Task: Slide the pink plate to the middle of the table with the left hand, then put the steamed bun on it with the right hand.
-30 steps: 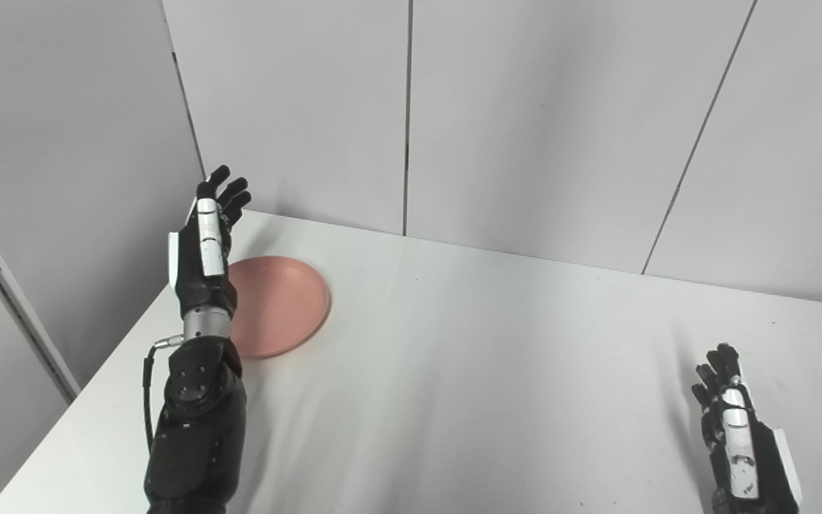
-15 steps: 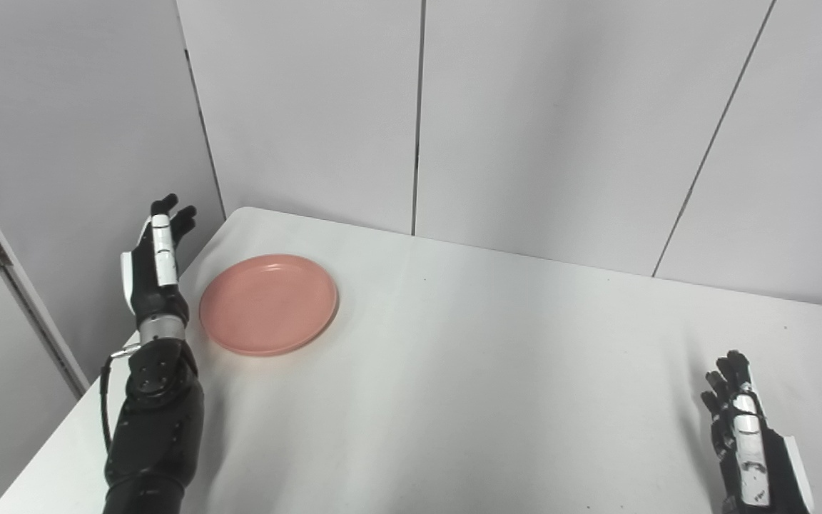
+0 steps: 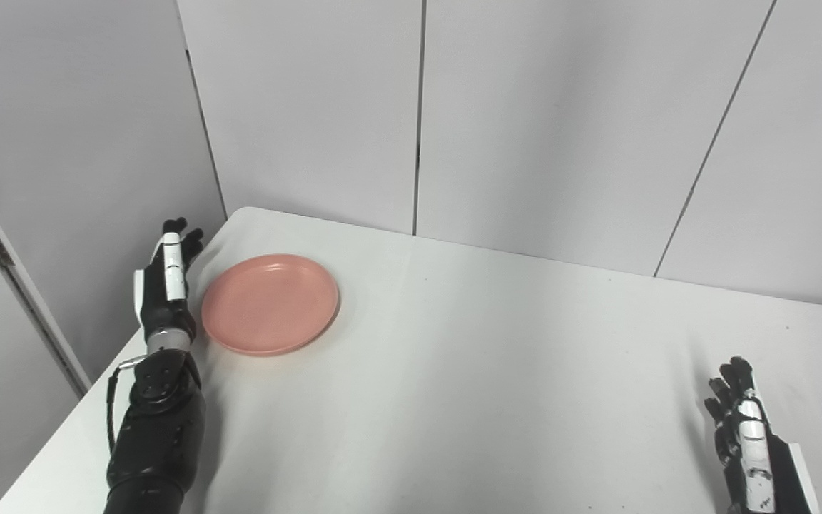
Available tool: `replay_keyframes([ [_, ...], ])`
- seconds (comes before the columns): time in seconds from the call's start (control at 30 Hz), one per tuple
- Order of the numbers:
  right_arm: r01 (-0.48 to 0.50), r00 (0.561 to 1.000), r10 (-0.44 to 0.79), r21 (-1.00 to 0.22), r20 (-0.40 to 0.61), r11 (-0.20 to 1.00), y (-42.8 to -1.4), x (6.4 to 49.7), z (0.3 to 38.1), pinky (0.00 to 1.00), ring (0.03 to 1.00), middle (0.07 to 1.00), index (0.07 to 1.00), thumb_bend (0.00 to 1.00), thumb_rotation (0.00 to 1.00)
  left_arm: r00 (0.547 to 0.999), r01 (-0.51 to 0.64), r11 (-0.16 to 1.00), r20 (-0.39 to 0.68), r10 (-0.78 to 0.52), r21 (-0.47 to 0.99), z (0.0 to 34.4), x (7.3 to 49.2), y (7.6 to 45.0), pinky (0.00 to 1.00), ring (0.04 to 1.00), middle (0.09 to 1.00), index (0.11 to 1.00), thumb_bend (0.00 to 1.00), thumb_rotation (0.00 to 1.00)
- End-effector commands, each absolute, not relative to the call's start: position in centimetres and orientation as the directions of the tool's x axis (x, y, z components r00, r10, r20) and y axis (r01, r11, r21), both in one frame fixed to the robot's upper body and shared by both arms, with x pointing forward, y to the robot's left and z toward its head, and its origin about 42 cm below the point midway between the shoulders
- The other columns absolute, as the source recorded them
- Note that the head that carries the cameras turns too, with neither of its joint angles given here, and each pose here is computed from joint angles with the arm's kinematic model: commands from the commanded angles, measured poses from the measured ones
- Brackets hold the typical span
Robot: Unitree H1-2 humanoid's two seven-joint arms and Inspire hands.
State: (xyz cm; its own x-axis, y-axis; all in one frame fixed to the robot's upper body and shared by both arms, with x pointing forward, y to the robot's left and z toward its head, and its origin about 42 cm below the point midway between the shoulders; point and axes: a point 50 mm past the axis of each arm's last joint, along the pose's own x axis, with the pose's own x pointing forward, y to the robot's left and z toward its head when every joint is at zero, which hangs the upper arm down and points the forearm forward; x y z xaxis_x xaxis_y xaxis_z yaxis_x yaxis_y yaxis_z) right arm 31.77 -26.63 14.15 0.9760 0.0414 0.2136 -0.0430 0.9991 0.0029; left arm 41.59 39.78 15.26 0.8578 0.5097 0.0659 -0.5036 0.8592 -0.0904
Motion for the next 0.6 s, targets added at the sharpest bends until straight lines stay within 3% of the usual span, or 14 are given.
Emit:
replay_keyframes([
  [0.0,-0.054,0.962,0.054,-0.010,0.268,0.999,-26.8,32.1,15.7,1.00,1.000,1.000,1.000,0.34,0.98,0.868,-0.474,0.876,0.119,0.481,-0.085,17.9,42.6,40.4,1.00,0.889,0.822,0.833,0.71,1.00],
  [0.3,-0.052,0.964,0.051,-0.002,0.261,0.999,-26.6,32.1,15.9,1.00,1.000,1.000,1.000,0.37,0.98,0.935,-0.353,0.935,0.029,0.354,-0.034,17.0,42.9,38.9,1.00,0.897,0.856,0.868,0.69,1.00],
  [0.57,-0.040,0.964,0.041,-0.009,0.262,0.999,-26.7,32.1,16.0,1.00,1.000,1.000,1.000,0.36,0.99,0.970,-0.241,0.967,-0.053,0.238,-0.080,16.7,43.3,37.2,1.00,0.933,0.895,0.899,0.67,1.00],
])
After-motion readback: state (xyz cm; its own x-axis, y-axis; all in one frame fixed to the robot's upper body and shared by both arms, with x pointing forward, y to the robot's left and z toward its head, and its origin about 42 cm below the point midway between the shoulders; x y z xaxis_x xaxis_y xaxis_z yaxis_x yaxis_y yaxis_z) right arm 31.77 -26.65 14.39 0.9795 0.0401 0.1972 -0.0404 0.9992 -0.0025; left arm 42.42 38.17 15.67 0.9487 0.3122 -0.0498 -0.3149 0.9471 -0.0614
